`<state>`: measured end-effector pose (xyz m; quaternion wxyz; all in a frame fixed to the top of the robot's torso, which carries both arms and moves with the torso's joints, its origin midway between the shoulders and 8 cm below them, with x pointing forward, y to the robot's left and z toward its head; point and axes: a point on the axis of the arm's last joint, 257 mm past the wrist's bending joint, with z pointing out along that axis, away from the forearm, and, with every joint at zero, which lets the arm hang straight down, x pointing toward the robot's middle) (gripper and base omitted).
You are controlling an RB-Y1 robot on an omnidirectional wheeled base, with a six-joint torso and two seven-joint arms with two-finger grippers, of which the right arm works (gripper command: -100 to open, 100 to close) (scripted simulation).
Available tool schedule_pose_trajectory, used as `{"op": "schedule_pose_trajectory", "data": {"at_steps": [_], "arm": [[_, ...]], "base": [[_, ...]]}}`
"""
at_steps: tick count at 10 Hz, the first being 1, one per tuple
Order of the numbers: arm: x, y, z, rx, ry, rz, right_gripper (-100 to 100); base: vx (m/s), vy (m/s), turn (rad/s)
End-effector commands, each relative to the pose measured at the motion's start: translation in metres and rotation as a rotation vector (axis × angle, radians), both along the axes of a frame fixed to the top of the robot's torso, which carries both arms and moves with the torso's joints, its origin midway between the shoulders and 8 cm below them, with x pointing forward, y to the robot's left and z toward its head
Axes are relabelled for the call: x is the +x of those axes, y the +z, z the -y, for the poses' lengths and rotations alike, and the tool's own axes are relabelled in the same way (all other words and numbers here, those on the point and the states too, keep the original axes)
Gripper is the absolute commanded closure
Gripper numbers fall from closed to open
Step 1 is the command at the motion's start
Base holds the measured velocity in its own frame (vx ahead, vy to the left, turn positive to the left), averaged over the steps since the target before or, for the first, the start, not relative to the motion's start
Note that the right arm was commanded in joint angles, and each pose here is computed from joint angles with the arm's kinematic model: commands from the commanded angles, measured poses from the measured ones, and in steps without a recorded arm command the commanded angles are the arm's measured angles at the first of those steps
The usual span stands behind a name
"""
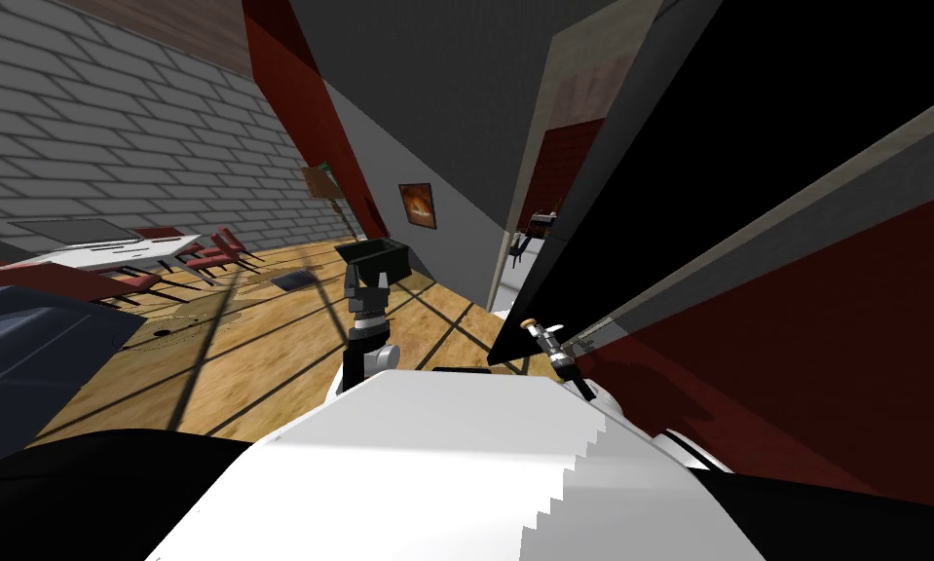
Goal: Pull the door open
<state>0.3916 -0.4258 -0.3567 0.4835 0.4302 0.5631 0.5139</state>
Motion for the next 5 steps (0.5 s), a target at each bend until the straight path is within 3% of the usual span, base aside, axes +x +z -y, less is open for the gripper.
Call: {"op": "schedule_pose_trajectory", "data": {"at_steps": [1, 2, 5], "arm": [[0.006, -0.008, -0.023, 0.010, 0.029, -0.009, 100], [0.006, -0.008, -0.023, 0.010, 0.029, -0.009, 100], [0.022, -0.008, -0.040, 0.009, 0.054, -0.008, 100]], "base": [[-0.102, -0.065, 0.016], [-0.056, -0.035, 0.020], [-0.104, -0.058, 0.003]]}}
